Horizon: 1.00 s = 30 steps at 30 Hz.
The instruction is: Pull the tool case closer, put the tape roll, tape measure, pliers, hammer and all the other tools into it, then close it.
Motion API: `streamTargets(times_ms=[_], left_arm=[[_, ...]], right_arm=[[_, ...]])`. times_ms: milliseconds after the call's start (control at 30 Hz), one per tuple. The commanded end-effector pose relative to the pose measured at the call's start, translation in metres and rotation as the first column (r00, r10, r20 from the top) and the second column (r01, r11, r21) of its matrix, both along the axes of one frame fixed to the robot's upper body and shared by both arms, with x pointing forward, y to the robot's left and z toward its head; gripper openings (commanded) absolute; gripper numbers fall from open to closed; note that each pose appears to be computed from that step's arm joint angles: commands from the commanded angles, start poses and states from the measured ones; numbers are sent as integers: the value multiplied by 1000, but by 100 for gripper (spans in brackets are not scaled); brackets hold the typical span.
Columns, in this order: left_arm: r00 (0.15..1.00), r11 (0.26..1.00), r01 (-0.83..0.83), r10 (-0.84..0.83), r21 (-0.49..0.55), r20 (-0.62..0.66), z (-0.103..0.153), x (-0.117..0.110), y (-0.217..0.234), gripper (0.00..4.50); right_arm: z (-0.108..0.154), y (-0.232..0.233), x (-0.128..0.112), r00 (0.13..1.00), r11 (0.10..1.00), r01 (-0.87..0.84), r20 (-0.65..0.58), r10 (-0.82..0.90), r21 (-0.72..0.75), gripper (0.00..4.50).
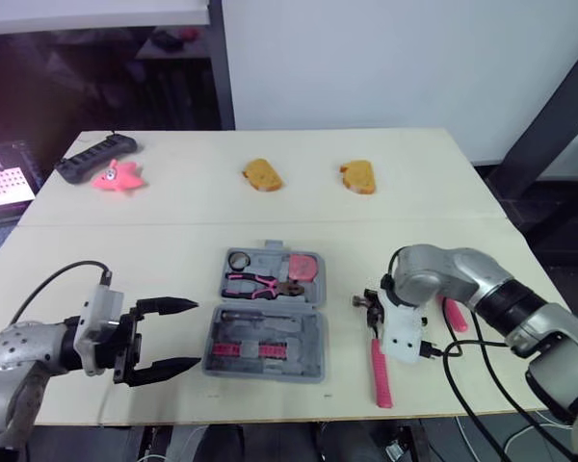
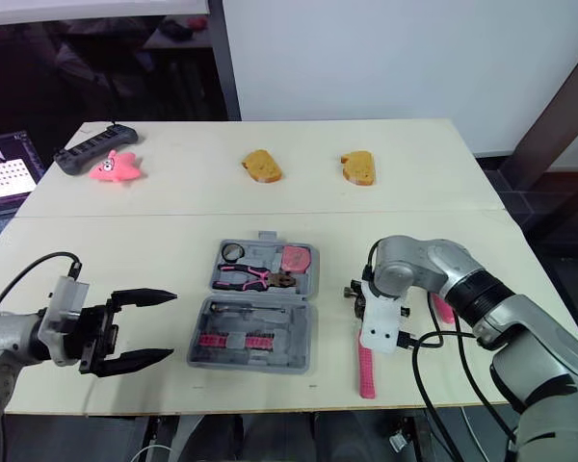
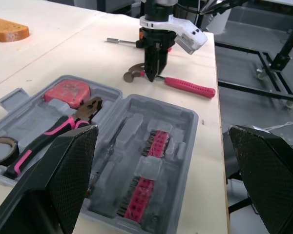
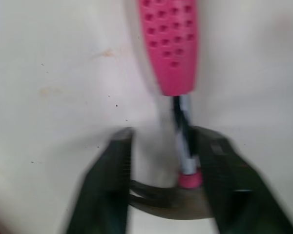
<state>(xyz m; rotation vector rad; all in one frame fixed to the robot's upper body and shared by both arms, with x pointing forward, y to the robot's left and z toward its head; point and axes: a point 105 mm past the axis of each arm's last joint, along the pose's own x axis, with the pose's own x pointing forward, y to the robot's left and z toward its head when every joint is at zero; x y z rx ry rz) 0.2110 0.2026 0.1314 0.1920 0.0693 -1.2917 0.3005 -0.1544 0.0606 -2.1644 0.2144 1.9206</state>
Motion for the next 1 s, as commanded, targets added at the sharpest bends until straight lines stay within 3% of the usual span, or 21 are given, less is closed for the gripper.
streamTargets(times_ms=[33,133,300,433,500,567,633,700,733,800,1000], left_arm=[[1000,1000,2,-2,0,31,4,1,0,450],[999,1000,6,-6,-1,31,4,2,-2,450],[999,1000,8,-7,-5,31,4,6,-3,450],[1000,1000,8,-8,-4,28,2,8,-2,450],[1000,1000,9,-9,-5,26,1,9,-2,450],[1000,1000,13,-12,-8,25,0,10,-3,450],[1000,1000,19,-19,-11,24,0,12,-4,450],[999,1000,27,-26,-11,21,0,12,-4,450],[999,1000,29,-29,-11,19,0,12,-4,450],[999,999,37,-37,-9,14,-1,12,-4,450],[998,998,58,-58,-17,2,0,14,-6,450]], right_arm=[[-5,6,-1,1000,999,16,0,-16,41,5],[4,8,1,999,996,31,12,-32,81,5],[55,2,-10,985,955,175,-53,-167,239,5],[111,6,-36,885,789,453,-314,-343,415,5],[136,13,-33,742,575,669,-467,-480,471,5],[146,12,-19,512,268,850,-591,-624,454,5],[135,0,-15,168,-87,946,-702,-692,313,5],[120,-8,-22,-121,-341,928,-746,-655,149,5],[110,-14,-24,-216,-440,892,-756,-618,105,5],[91,-23,-27,-319,-564,824,-775,-545,58,5],[43,-16,-51,-411,-753,658,-838,-359,0,5]])
